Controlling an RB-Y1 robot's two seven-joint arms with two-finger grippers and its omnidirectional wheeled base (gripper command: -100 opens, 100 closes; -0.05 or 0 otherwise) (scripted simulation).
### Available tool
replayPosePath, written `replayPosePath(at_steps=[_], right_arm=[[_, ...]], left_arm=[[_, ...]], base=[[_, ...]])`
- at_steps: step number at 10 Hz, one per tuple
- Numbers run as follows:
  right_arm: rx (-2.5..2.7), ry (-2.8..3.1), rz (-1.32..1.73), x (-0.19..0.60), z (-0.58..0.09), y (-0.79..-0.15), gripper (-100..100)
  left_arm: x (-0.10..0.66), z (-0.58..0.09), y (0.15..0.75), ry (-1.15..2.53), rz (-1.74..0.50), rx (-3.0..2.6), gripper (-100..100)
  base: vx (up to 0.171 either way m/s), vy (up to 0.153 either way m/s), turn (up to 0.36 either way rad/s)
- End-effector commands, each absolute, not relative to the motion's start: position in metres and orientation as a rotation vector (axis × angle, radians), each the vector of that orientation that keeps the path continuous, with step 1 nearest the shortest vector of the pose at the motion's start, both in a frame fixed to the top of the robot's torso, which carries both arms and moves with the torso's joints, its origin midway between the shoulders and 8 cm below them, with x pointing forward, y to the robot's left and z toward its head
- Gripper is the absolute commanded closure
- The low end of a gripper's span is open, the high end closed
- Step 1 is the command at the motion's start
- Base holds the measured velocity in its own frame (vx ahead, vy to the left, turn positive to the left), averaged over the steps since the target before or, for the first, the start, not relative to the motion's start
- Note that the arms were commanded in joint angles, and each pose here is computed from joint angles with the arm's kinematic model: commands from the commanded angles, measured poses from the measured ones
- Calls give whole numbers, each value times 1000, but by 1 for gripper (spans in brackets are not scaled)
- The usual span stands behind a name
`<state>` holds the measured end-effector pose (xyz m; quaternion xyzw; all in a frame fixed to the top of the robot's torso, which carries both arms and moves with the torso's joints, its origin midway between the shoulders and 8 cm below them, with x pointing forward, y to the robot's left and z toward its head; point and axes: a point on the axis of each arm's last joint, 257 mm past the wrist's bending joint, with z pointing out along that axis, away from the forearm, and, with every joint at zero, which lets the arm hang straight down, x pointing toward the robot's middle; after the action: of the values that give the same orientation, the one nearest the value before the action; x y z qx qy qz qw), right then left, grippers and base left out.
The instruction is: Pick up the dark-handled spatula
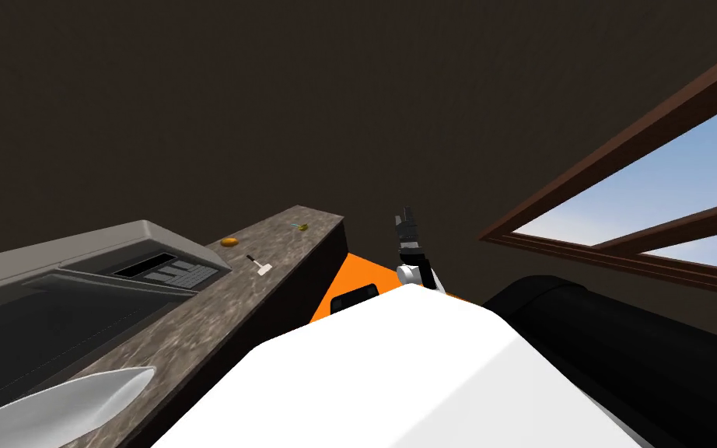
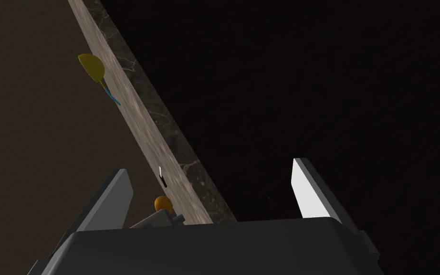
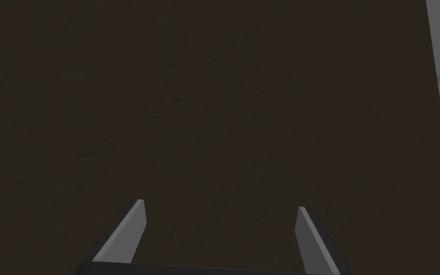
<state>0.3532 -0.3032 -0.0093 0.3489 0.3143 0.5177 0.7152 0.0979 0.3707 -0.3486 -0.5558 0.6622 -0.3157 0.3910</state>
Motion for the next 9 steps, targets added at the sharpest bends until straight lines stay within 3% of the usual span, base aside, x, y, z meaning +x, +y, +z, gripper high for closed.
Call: replayPosePath(at_steps=[1,7,9], right_arm=[[773,696,1147,353,-9,-303,0],[773,696,1147,353,-9,-303,0],[773,696,1147,353,-9,-303,0]], left_arm=[[87,-350,373,1695,-783,-1440,-100],[-31,-385,415,1838,-554,-1686,-100],[-103,-389,445,1899,-390,-1821,-100]], base=[[32,-6,-10],[64,-29,-276],[114,-28,-415]])
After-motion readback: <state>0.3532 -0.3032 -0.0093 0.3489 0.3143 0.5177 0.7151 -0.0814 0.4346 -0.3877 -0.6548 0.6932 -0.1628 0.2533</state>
